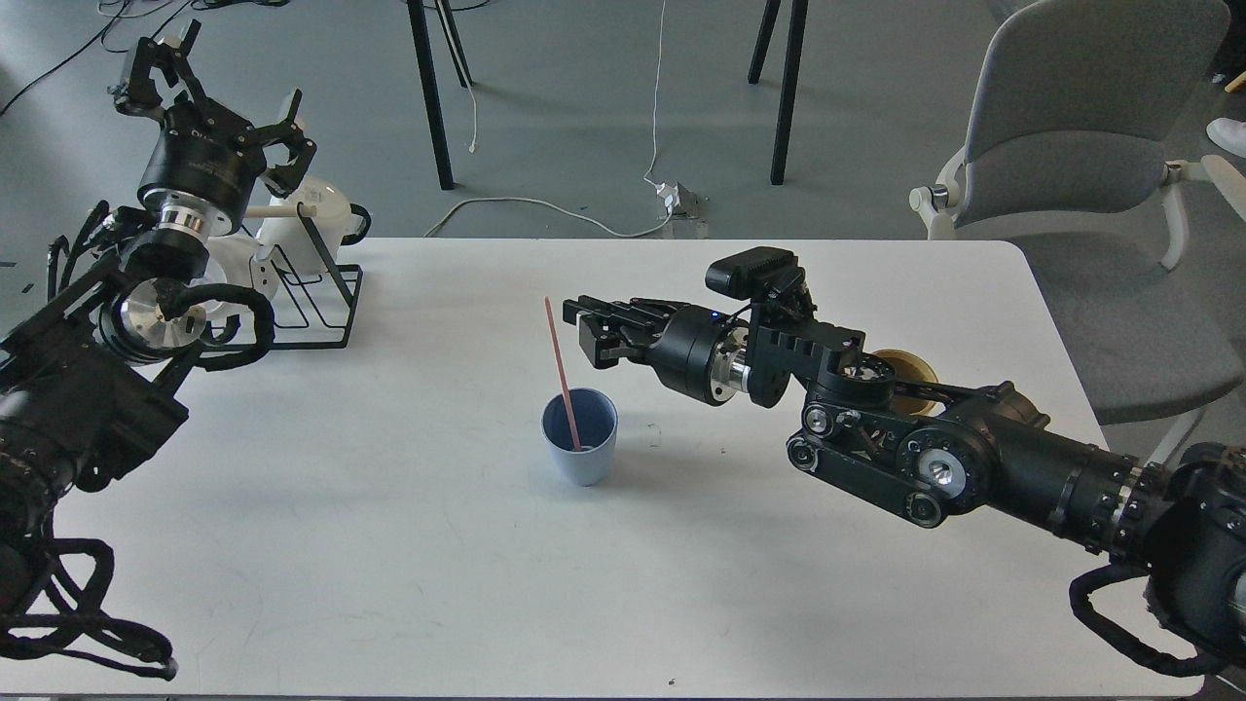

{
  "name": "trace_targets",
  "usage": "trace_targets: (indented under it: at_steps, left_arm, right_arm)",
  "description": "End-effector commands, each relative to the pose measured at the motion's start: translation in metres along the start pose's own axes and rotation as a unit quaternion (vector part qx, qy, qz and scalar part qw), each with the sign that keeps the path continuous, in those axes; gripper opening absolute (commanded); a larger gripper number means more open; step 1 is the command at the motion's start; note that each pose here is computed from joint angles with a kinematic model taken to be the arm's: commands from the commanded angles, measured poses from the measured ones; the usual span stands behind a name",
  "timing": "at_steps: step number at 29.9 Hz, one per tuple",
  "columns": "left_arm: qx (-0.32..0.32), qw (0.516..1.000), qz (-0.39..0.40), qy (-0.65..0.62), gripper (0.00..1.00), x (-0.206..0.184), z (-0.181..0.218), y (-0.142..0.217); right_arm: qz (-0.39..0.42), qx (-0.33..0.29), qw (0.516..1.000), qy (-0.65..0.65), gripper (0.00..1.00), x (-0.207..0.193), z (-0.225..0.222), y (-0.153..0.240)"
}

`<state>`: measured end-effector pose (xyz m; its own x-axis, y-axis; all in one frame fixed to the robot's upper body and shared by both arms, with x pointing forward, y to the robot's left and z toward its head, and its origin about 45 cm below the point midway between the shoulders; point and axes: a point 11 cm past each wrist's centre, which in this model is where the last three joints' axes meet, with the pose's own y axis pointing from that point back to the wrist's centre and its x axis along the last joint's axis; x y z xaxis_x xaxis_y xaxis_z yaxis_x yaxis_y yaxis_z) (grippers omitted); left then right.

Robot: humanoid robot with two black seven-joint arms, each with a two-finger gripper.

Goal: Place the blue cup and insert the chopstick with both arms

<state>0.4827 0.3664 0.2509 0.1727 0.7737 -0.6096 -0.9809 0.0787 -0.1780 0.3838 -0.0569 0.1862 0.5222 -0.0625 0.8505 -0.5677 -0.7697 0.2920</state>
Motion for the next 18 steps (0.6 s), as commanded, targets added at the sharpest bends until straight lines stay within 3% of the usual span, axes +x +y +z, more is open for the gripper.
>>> trace_targets:
  at_steps: [1, 4, 5, 12, 18]
  left_arm:
    - [0.000, 1.000, 0.000, -0.001, 1.00, 0.001, 0.001, 0.000]
    - [0.000, 1.000, 0.000, -0.001, 1.00, 0.001, 0.001, 0.000]
    - [0.000, 1.000, 0.000, -0.001, 1.00, 0.001, 0.001, 0.000]
    - [0.002, 1.000, 0.000, -0.001, 1.00, 0.001, 0.000, 0.000]
    - [0.005, 1.000, -0.001, 0.001, 1.00, -0.001, -0.002, 0.000]
  right_arm:
    - [0.009, 0.009, 1.000, -0.004, 0.48, 0.006, -0.006, -0.001]
    - [0.063, 0.015, 0.998, -0.014, 0.87, 0.039, -0.008, 0.003]
    - [0.090, 0.011, 0.996, -0.022, 0.95, 0.056, -0.003, 0.007]
    - [0.219, 0.021, 0.964, -0.152, 0.97, 0.131, 0.022, 0.042]
    - [0.283, 0.042, 0.907, -0.309, 1.00, 0.161, 0.055, 0.078]
